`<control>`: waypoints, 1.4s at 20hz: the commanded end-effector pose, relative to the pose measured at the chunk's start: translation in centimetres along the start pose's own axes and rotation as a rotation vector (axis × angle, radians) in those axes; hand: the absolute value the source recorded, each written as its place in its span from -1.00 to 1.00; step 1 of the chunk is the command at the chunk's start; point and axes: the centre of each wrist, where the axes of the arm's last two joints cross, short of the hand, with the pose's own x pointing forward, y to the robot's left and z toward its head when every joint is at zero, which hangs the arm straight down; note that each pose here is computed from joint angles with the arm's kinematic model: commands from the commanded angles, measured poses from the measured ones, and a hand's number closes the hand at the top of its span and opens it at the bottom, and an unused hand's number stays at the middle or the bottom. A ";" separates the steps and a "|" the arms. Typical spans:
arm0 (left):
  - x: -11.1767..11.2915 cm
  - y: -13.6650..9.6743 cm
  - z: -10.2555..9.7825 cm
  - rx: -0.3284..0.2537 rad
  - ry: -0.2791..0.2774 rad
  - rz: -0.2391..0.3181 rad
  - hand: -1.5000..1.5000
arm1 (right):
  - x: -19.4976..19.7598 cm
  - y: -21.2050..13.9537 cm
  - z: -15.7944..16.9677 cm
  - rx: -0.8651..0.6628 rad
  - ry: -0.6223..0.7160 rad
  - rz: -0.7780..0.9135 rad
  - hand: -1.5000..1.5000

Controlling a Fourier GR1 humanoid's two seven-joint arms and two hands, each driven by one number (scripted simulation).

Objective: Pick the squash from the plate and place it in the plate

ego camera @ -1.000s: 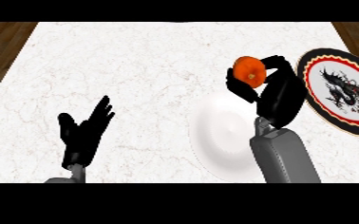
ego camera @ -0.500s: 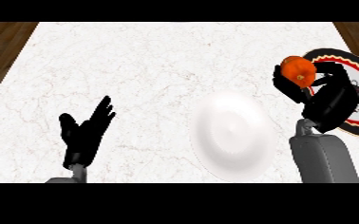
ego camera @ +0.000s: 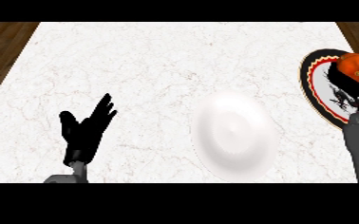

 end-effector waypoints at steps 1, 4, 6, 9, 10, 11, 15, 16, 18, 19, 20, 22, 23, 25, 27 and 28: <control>-0.9 -0.4 0.9 0.003 0.015 0.003 0.00 | -2.9 -0.5 -3.9 -0.046 0.029 -0.012 1.00; -0.9 -1.7 -0.3 -0.018 0.039 -0.006 0.00 | -3.6 0.4 -5.3 -0.035 0.019 0.003 1.00; 0.3 -0.2 0.5 -0.037 0.018 -0.003 0.00 | -4.3 -1.6 -8.5 -0.023 0.042 -0.018 1.00; 0.2 -1.1 0.5 -0.025 0.039 -0.014 0.00 | -7.3 -1.4 -8.0 0.134 0.236 0.118 1.00; 0.3 -0.5 0.0 -0.032 0.000 -0.016 0.00 | -8.7 -2.1 -8.4 0.180 0.220 0.212 -1.00; -0.4 -1.3 -0.1 -0.019 0.014 -0.011 0.00 | -9.2 -1.7 -7.7 0.241 0.229 0.231 -1.00; -0.4 -1.4 -0.1 -0.042 0.024 -0.006 0.00 | -9.9 -2.0 -8.5 0.339 0.230 0.142 -1.00; -0.4 -0.6 0.4 -0.041 0.008 0.002 0.00 | -10.4 -1.6 -7.7 0.352 0.207 0.100 -1.00; -1.1 -0.9 0.0 -0.043 0.019 -0.003 0.00 | -9.5 -0.7 -7.4 0.360 0.179 0.028 -1.00; -0.6 -1.3 1.0 -0.051 0.006 -0.017 0.00 | -10.0 -0.6 -6.7 0.317 0.155 0.001 -1.00; -0.7 -2.6 0.5 -0.033 0.023 -0.001 0.00 | -9.7 -0.7 -7.3 0.334 0.150 -0.050 -1.00; -0.5 -0.4 0.5 -0.032 0.008 -0.010 0.00 | -9.2 -0.7 -7.7 0.257 0.119 -0.142 -1.00; 0.2 -0.2 0.0 -0.034 0.020 -0.021 0.00 | -8.5 -0.8 -8.4 0.223 0.119 -0.178 -1.00; 0.0 -1.7 0.2 -0.046 0.009 -0.004 0.00 | -9.4 -1.4 -8.5 0.151 0.131 -0.238 -1.00; -0.3 -1.4 0.5 -0.011 0.015 0.003 0.00 | -10.2 -2.4 -9.2 0.130 0.148 -0.303 -1.00; -0.5 -0.7 -0.4 -0.005 0.028 0.008 0.00 | -10.7 -2.4 -8.8 0.128 0.153 -0.338 -1.00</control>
